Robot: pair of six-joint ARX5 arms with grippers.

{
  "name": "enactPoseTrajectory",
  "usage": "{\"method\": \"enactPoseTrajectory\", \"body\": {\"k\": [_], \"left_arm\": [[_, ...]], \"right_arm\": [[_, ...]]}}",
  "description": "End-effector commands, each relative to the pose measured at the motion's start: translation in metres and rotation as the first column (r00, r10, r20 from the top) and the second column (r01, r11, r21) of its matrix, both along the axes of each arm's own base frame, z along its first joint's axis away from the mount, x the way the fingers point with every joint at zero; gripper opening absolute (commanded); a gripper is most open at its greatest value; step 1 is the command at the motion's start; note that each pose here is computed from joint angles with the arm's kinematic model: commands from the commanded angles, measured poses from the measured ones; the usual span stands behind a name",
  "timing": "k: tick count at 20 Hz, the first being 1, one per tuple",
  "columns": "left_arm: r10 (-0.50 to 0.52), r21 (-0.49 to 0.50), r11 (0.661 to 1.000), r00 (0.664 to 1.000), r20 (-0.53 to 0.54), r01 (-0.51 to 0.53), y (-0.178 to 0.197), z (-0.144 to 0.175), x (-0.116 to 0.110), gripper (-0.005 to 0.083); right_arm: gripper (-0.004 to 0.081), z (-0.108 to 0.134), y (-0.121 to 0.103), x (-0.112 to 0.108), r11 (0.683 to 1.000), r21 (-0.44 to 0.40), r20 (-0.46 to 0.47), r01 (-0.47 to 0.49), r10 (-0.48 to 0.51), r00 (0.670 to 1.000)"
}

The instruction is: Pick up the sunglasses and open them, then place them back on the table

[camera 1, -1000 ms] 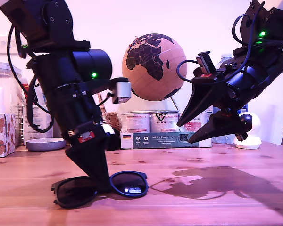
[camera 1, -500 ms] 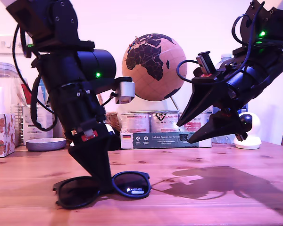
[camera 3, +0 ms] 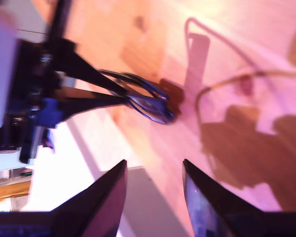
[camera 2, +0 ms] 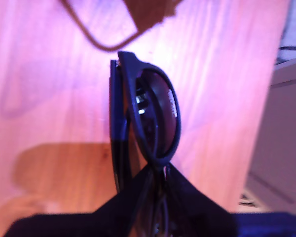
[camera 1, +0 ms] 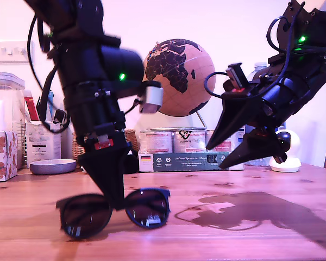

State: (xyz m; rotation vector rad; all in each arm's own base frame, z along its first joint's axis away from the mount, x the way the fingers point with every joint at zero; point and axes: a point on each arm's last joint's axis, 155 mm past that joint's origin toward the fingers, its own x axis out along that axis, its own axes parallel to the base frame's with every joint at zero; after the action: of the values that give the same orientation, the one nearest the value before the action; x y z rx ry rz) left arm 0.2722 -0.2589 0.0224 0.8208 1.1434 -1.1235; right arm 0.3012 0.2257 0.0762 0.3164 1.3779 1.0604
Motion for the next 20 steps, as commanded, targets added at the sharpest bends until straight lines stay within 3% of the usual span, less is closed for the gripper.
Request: {"method": "enactPoseTrajectory", "body": {"k": [1, 5, 11, 16, 20], "left_arm": [[-0.014, -0.011, 1.0, 0.998, 0.054, 0.014, -0.005, 0.011, 0.004, -0.0019], [-0.049, 0.014, 0.999, 0.988, 0.147, 0.047, -0.011, 0.023, 0.008, -0.0019], [-0.142, 0.075, 0.989, 0.962, 0.233, 0.128, -0.025, 0.035, -0.007, -0.0019], [-0.217, 0.104, 0.976, 0.922, 0.32, 0.193, -0.032, 0.045, -0.012, -0.0019], [-0.225, 0.109, 0.974, 0.867, 0.444, 0.198, -0.026, 0.053, -0.009, -0.0019]], "right_arm": [[0.0318, 0.002, 0.001, 0.007, 1.0, 0.001, 0.016, 0.008, -0.008, 1.0], [0.0318, 0.002, 0.0, 0.012, 1.0, 0.005, 0.029, 0.021, -0.021, 0.999], [0.0318, 0.001, -0.011, 0.021, 0.998, -0.017, 0.034, 0.057, -0.057, 0.998], [0.0318, 0.014, -0.022, 0.034, 0.996, -0.013, 0.044, 0.093, -0.092, 0.995], [0.0317, 0.015, -0.031, 0.032, 0.996, -0.016, 0.04, 0.088, -0.087, 0.995]]}}
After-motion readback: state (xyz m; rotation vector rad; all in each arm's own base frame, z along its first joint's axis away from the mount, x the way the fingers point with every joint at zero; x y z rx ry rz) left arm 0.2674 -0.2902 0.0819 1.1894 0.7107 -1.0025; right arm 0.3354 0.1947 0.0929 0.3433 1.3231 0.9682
